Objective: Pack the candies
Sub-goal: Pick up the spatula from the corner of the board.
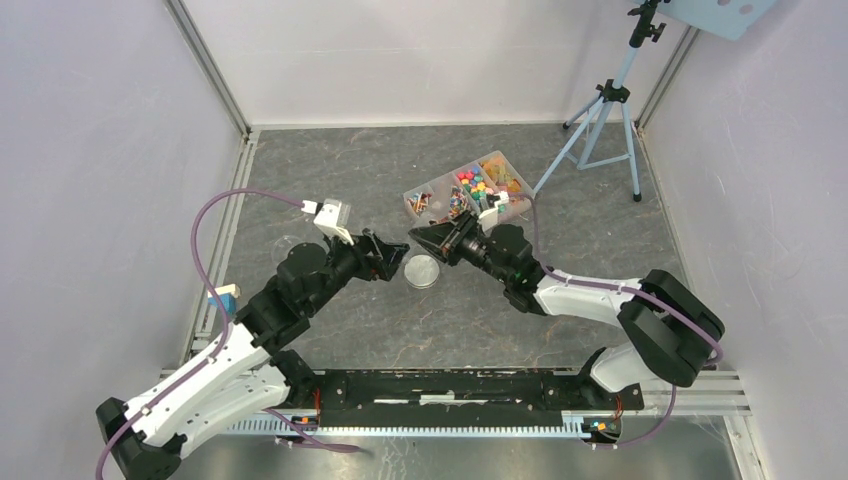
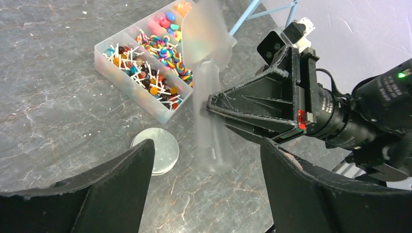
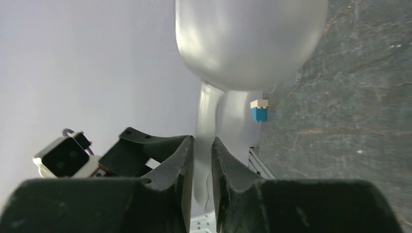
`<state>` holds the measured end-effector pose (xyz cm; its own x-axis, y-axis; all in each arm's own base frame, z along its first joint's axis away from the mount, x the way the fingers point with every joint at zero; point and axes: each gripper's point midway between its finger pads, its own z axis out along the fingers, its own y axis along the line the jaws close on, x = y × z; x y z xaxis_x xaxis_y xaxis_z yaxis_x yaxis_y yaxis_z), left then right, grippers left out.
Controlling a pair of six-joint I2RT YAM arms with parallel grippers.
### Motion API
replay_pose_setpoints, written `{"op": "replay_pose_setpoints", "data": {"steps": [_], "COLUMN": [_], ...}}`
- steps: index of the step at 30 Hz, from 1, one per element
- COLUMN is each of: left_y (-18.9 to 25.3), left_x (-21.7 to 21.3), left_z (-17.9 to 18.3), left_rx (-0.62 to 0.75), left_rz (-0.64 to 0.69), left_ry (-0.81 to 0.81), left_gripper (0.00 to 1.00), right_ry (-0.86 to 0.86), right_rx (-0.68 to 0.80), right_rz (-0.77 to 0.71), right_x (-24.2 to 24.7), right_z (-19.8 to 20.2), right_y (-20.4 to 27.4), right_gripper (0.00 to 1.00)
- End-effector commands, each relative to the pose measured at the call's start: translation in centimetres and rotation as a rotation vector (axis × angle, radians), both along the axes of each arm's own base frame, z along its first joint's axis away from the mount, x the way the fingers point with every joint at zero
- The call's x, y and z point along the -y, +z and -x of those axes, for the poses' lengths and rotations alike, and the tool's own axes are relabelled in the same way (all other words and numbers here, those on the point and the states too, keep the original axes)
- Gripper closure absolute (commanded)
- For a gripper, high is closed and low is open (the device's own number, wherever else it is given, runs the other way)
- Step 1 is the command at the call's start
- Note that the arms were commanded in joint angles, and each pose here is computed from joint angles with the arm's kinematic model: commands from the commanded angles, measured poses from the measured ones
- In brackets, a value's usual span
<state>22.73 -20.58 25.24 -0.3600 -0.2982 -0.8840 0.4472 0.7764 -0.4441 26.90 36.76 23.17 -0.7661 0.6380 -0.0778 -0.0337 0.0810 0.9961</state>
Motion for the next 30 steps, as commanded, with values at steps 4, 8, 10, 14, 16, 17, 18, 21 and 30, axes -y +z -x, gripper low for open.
{"op": "replay_pose_setpoints", "data": {"steps": [4, 8, 10, 14, 16, 17, 18, 21, 30], "left_y": [2.5, 3.3, 3.9, 4.8, 5.6, 6.2, 6.8, 8.5, 7.5], "left_x": [-1.4, -1.2, -0.9, 1.1, 1.7, 2.0, 2.1, 2.3, 3.7], "left_z": [1.1, 0.5, 0.2, 0.1, 0.3, 0.5, 0.8, 1.6, 1.3], "left_rx": [-0.084, -0.169, -0.202, -0.236, -0.237, -0.231, -0.223, -0.222, -0.415], "left_rz": [-0.052, -0.14, -0.175, -0.186, -0.17, -0.157, -0.144, -0.092, 0.124], "left_ry": [0.024, 0.038, 0.041, -0.046, -0.078, -0.096, -0.118, -0.164, -0.217], "left_gripper": [0.14, 0.15, 0.15, 0.16, 0.16, 0.15, 0.15, 0.15, 0.24], "right_ry": [0.266, 0.484, 0.52, 0.54, 0.566, 0.583, 0.598, 0.626, 0.653], "right_rx": [0.342, 0.454, 0.494, 0.517, 0.535, 0.551, 0.564, 0.592, 0.63], "right_rz": [-0.05, -0.008, 0.026, 0.184, 0.185, 0.17, 0.158, 0.138, 0.181], "right_x": [1.4, 1.4, 2.1, 3.4, 3.9, 4.2, 4.4, 5.0, 5.0], "right_z": [4.4, 8.5, 9.8, 10.6, 11.6, 12.3, 12.9, 14.1, 14.1], "right_y": [2.7, 1.9, 1.3, -1.3, -1.3, -1.0, -0.8, -0.4, -0.8], "right_gripper": [1.0, 1.0, 1.0, 1.0, 1.0, 1.0, 1.0, 1.0, 1.0]}}
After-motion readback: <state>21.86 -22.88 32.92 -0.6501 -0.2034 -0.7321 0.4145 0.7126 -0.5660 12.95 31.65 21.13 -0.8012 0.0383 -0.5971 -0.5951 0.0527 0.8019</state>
